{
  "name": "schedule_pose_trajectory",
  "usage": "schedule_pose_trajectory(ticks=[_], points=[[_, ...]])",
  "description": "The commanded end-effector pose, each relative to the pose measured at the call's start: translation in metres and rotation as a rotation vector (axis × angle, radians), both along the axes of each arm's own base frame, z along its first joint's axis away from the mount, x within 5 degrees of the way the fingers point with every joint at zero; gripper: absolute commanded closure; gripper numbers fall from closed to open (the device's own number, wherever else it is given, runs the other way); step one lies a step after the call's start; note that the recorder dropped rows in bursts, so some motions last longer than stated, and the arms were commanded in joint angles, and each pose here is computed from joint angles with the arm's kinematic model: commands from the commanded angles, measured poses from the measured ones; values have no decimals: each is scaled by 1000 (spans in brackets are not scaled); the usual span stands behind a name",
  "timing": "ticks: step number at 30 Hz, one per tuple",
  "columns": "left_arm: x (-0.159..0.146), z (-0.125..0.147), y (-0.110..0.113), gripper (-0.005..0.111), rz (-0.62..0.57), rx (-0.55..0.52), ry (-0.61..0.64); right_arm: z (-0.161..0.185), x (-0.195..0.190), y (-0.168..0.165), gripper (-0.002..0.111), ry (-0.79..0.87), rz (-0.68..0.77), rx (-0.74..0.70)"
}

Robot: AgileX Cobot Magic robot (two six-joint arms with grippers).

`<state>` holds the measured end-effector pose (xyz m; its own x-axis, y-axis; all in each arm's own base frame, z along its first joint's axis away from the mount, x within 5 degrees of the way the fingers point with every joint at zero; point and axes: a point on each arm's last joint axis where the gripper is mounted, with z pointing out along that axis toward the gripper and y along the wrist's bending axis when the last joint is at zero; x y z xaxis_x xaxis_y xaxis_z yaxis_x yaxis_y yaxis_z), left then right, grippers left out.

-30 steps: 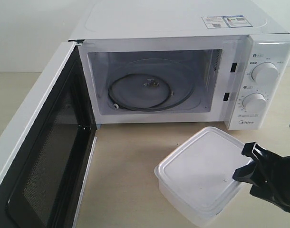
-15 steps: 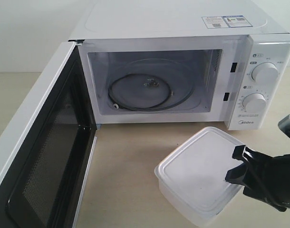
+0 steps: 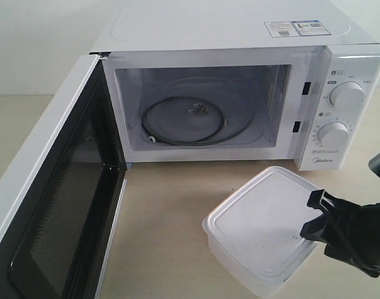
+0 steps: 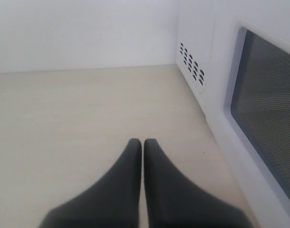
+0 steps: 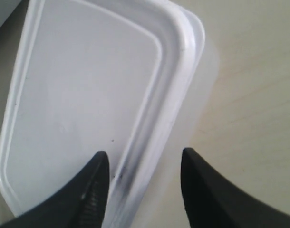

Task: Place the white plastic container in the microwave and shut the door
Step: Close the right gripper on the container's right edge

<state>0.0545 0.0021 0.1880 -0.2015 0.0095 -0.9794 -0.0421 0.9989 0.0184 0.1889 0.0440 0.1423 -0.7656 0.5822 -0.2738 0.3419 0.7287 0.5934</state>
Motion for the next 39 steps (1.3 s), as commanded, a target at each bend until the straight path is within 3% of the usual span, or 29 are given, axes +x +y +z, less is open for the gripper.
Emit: schedule_pose_trajectory(ticks=[1,29,32,39], points=[[0,-1,0,103,5,-2,2,3,2,2,62,-3,-14,29],[0,-1,0,103,5,-2,2,1,2,5,63,15,-43,-45],[0,-1,0,103,5,-2,2,-1,3,6,69,39,-69,-16],[0,-1,0,103,5,-2,2,-18,5,6,98,134,-93,-12]])
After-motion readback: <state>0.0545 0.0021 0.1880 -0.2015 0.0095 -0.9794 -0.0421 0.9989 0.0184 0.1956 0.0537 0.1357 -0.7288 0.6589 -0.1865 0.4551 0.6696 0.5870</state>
